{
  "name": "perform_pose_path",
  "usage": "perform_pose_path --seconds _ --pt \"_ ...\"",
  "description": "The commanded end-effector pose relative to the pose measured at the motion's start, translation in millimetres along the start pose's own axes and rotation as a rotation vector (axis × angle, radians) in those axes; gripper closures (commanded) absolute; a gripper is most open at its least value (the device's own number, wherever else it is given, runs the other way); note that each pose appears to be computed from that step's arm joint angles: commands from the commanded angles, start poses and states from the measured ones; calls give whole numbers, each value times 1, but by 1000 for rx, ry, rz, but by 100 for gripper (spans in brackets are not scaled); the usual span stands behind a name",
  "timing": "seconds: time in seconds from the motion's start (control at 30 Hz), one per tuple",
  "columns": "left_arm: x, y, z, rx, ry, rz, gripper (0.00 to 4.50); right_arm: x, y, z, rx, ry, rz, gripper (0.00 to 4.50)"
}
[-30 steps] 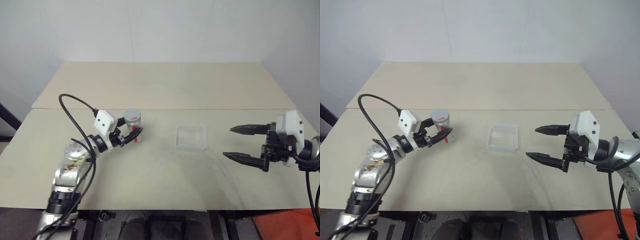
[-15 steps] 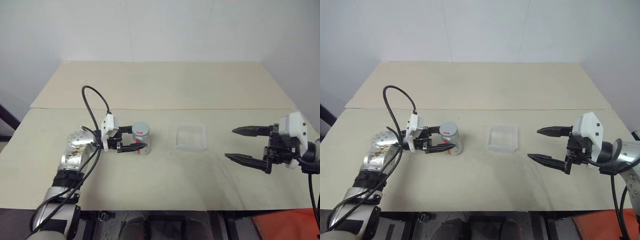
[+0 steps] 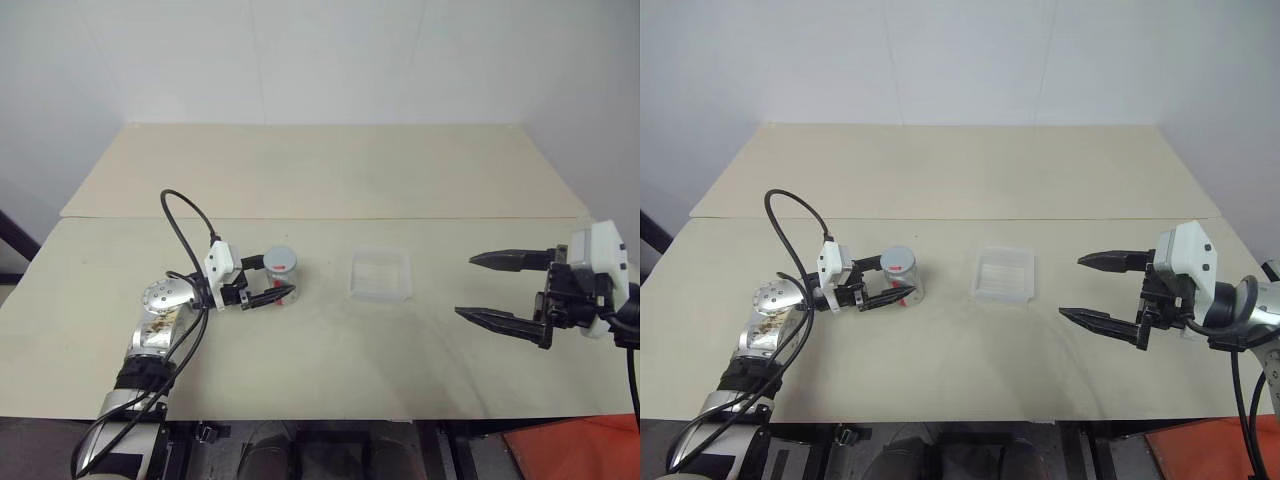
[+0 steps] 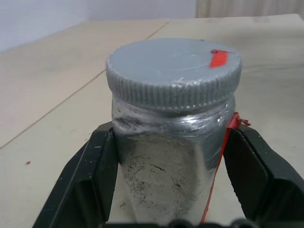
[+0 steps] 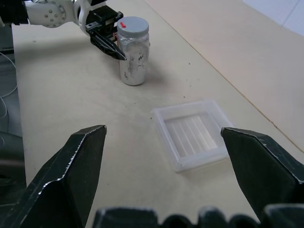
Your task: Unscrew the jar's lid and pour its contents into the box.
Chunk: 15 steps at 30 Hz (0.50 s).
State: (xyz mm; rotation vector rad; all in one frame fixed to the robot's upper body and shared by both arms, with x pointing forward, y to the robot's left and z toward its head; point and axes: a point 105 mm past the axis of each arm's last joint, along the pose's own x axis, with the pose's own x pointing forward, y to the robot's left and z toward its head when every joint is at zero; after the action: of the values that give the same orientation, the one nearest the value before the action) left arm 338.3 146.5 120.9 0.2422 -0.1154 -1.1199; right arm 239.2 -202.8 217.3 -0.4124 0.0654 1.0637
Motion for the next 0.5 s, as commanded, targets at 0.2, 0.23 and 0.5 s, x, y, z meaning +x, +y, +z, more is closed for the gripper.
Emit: perform_pose_path --seconds 0.2,0.23,0.5 --pt "-12 3 3 -25 58 12 2 -1 2 9 -30 -23 10 0" --pt "-13 4 4 -24 60 23 2 -1 2 9 -30 -23 10 0" --pt "-32 1 14 12 134 115 2 2 2 7 -30 -25 10 0"
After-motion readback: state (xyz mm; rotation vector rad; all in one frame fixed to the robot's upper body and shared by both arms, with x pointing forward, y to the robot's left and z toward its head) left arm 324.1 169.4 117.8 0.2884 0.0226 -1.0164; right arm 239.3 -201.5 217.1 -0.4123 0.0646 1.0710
